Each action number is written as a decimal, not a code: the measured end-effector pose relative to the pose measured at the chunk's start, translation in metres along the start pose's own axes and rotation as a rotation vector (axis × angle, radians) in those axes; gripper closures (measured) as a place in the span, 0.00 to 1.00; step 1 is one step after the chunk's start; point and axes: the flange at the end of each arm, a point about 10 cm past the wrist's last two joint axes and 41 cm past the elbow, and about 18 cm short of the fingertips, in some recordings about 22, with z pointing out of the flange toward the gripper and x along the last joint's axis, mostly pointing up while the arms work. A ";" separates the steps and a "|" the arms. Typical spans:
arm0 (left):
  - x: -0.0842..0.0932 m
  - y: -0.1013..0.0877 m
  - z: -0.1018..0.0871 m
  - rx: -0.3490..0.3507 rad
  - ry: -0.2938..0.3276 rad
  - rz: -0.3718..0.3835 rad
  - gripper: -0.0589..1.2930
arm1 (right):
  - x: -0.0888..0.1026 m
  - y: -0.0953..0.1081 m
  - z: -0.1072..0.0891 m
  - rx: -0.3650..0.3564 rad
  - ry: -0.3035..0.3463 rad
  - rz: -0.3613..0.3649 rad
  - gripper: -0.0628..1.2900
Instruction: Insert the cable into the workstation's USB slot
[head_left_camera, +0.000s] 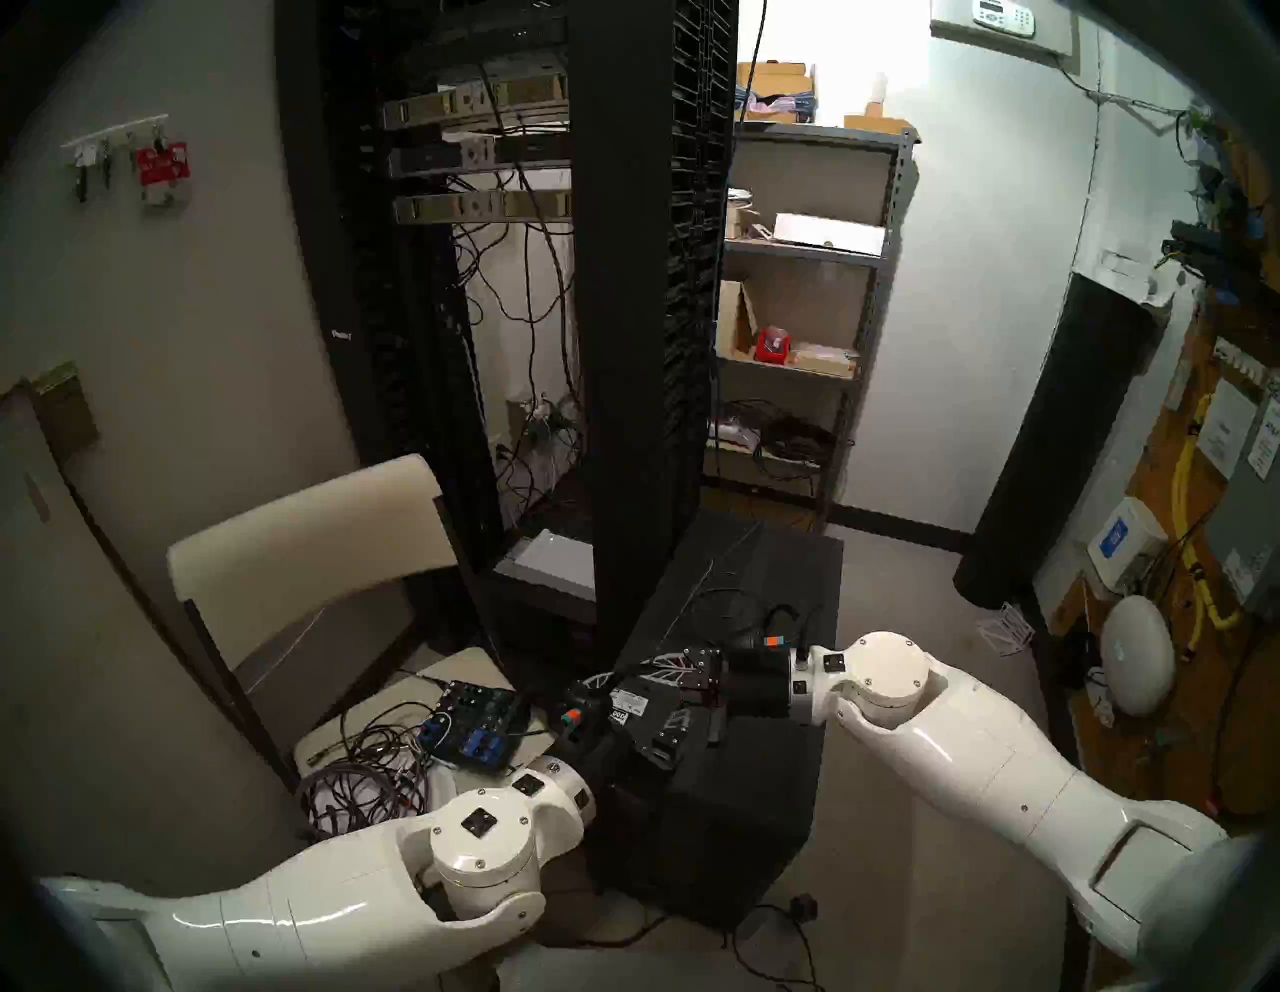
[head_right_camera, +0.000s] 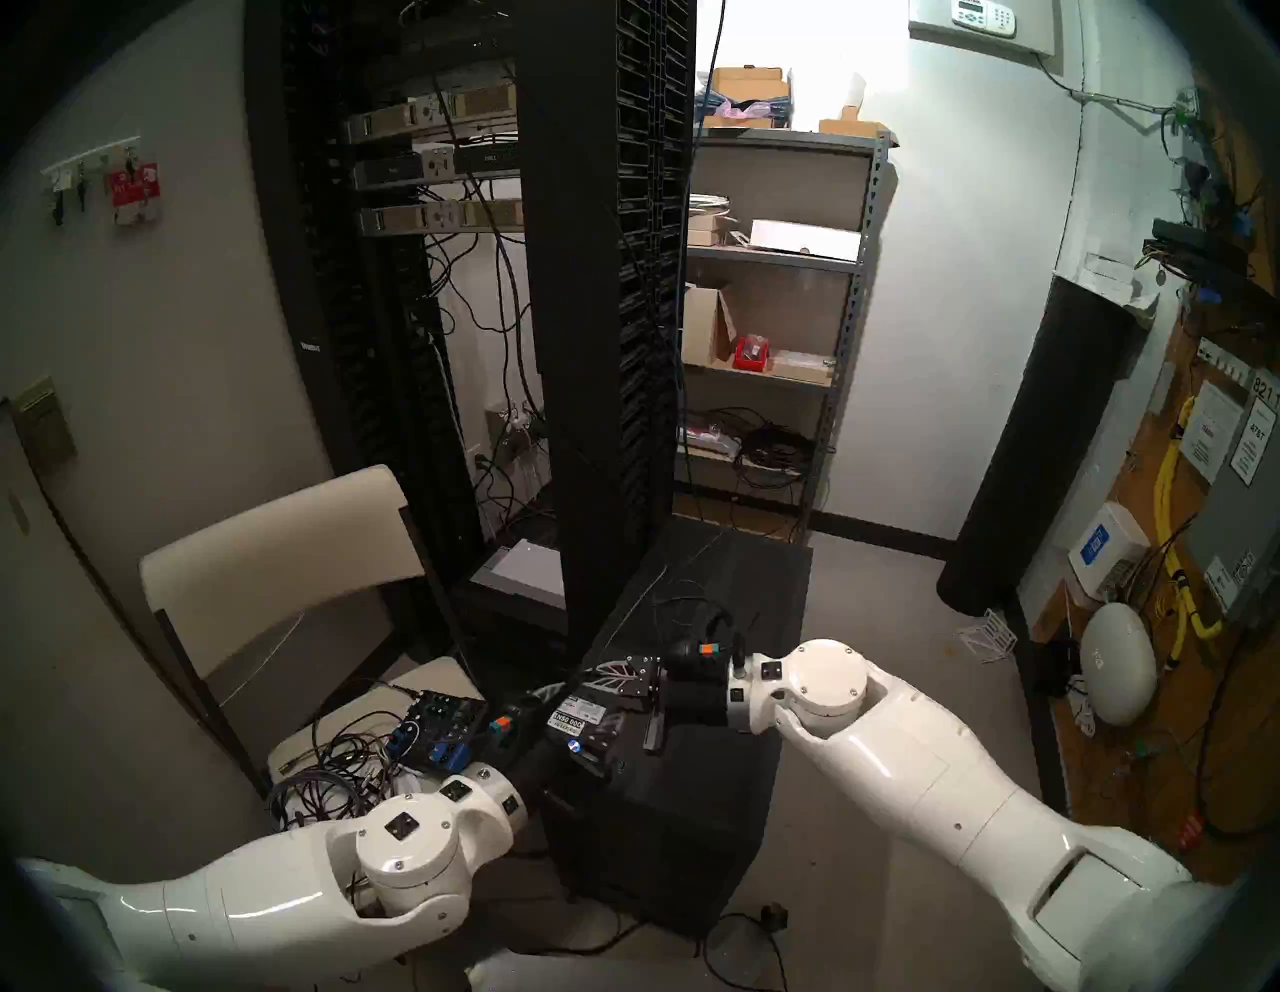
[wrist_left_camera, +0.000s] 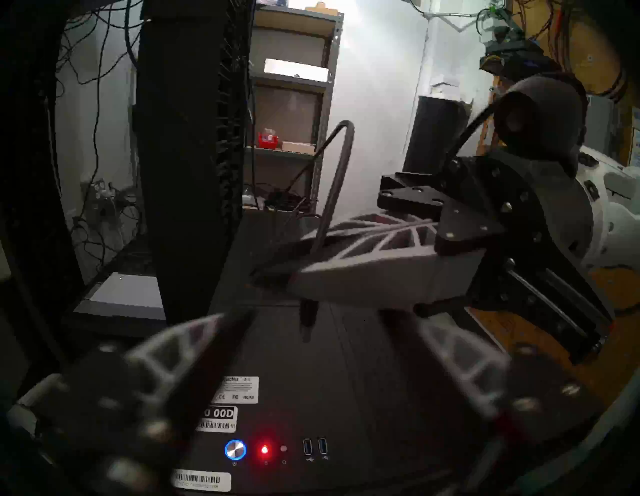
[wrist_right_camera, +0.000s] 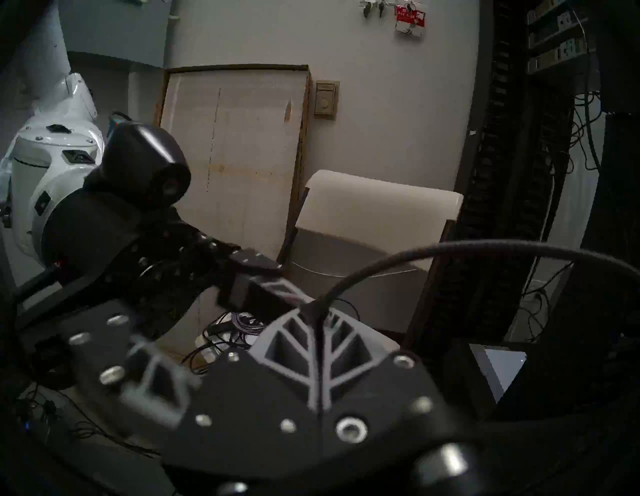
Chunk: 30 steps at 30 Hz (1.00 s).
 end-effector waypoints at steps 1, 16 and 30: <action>-0.001 0.000 -0.001 -0.008 -0.006 0.005 0.29 | -0.001 0.000 0.000 -0.001 0.000 0.001 0.97; -0.035 -0.028 -0.043 -0.042 -0.157 0.157 0.02 | -0.006 -0.006 -0.008 -0.017 0.005 0.001 0.97; -0.022 -0.057 -0.069 0.159 -0.027 0.237 0.02 | -0.018 -0.019 -0.012 -0.011 0.013 -0.009 0.97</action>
